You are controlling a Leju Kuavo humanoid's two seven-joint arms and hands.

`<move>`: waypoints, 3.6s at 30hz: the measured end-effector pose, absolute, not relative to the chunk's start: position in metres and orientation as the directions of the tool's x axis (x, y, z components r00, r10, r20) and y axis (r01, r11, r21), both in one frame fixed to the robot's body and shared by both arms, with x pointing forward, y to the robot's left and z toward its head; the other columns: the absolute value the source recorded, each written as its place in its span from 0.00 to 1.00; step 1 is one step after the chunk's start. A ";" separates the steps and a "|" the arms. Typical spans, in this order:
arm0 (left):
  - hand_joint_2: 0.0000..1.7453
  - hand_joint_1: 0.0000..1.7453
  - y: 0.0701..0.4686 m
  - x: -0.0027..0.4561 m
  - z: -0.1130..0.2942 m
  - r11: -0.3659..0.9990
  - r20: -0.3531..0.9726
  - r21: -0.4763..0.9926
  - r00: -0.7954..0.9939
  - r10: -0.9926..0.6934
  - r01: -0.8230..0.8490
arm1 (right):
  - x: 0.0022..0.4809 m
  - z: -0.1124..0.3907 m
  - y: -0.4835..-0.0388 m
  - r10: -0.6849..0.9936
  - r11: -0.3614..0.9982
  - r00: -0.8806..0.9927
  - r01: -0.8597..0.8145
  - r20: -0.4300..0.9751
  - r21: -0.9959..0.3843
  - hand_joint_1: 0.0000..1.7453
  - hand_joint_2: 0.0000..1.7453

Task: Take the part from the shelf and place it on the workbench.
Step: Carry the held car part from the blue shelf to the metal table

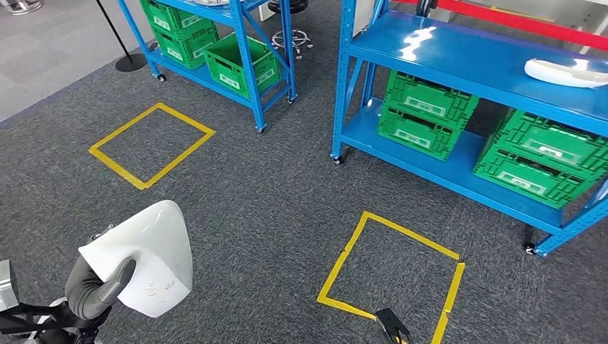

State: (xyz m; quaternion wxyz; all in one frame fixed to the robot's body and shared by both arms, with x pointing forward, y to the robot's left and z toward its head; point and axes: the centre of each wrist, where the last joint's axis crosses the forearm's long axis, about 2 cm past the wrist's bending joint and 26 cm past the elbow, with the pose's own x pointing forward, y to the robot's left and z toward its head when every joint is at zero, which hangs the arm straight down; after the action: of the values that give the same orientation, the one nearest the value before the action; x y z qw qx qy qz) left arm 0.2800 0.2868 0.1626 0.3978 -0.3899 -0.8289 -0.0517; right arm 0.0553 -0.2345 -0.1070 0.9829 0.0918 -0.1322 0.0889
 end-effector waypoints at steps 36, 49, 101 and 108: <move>1.00 1.00 0.301 0.272 0.162 0.734 0.699 -0.213 -0.424 0.576 0.645 | 0.060 -0.106 -0.230 0.144 0.964 0.946 -0.200 0.292 0.175 0.00 0.00; 1.00 1.00 0.303 0.253 0.165 0.772 0.713 -0.188 -0.457 0.532 0.607 | 0.062 -0.105 -0.229 0.175 0.957 0.941 -0.231 0.288 0.175 0.00 0.00; 1.00 1.00 0.309 0.281 0.161 0.754 0.715 -0.180 -0.442 0.542 0.632 | 0.057 -0.107 -0.242 0.135 0.969 0.949 -0.186 0.283 0.160 0.00 0.00; 1.00 1.00 0.307 0.287 0.167 0.751 0.702 -0.170 -0.457 0.547 0.638 | 0.060 -0.107 -0.239 0.126 0.971 0.949 -0.178 0.288 0.160 0.00 0.00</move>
State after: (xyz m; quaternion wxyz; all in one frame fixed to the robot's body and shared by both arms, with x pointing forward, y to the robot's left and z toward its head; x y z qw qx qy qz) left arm 0.2866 0.3070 0.1674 0.3879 -0.3482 -0.8514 -0.0588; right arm 0.0601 -0.2395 -0.1069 0.9829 0.0922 -0.1393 0.0773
